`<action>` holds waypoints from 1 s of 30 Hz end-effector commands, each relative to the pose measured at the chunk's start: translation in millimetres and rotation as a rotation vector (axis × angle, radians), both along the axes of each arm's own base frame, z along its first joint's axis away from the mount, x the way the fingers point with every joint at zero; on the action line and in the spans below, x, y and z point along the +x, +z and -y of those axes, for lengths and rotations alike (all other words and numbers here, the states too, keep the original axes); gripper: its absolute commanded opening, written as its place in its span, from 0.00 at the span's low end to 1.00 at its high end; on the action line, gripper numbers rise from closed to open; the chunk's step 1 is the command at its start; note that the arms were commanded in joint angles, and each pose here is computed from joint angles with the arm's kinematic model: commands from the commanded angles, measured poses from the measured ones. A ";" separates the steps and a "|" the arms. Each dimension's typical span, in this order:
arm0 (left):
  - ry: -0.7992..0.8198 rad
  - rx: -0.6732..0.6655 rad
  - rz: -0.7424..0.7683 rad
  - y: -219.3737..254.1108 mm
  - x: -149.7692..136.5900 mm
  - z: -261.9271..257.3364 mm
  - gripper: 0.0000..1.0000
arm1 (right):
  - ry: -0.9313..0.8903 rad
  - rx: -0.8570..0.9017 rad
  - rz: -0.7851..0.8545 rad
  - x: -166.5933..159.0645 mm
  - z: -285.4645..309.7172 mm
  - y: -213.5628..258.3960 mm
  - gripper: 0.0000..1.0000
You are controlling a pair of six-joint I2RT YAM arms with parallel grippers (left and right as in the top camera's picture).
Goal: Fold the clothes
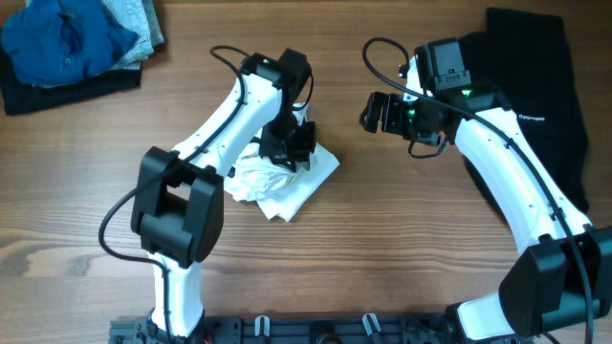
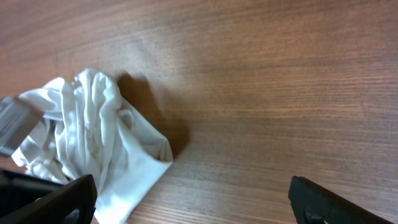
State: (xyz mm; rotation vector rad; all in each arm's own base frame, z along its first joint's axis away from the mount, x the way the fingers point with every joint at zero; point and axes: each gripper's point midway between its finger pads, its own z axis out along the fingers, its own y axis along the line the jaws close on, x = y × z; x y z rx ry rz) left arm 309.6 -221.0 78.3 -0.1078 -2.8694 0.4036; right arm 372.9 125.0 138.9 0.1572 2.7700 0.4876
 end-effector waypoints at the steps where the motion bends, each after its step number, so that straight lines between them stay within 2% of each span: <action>1: -0.026 -0.080 0.178 62.2 20.7 -2.1 0.68 | -0.066 0.010 0.012 9.7 8.2 0.8 1.00; 2: -0.017 -0.088 0.203 70.8 23.7 -4.7 0.80 | -0.072 0.017 0.019 12.1 8.8 1.9 1.00; 3: -0.005 -0.095 0.225 78.6 26.9 -8.5 0.87 | -0.084 0.031 0.023 14.3 8.8 3.2 1.00; 4: 0.009 -0.101 0.242 85.3 29.4 -13.3 0.88 | -0.078 0.050 0.029 15.8 6.1 5.1 0.99; 7: 0.075 -0.101 0.265 98.1 37.3 -38.2 1.00 | -0.012 0.133 0.057 18.9 -10.7 13.8 0.99; 9: 0.144 -0.070 0.223 97.6 37.0 -67.0 0.99 | 0.047 0.205 0.072 18.5 -28.7 20.9 0.98; 12: 0.201 -0.015 0.142 83.7 29.2 -94.4 0.91 | 0.126 0.249 0.085 14.9 -51.6 23.9 0.96; 17: 0.253 0.038 -0.008 49.3 1.6 -106.9 0.82 | 0.272 0.244 0.065 1.2 -101.9 7.3 0.94; 19: 0.270 0.055 -0.052 37.1 -8.1 -108.6 0.82 | 0.327 0.187 0.054 -0.4 -111.8 -5.7 0.94; 23: 0.300 0.072 -0.100 14.1 -19.8 -110.1 0.81 | 0.378 -0.011 0.021 16.2 -99.7 -29.0 0.94; 30: 0.325 0.127 -0.141 -0.2 -32.3 -118.1 0.76 | 0.449 -0.042 0.009 35.6 -112.4 -28.8 0.93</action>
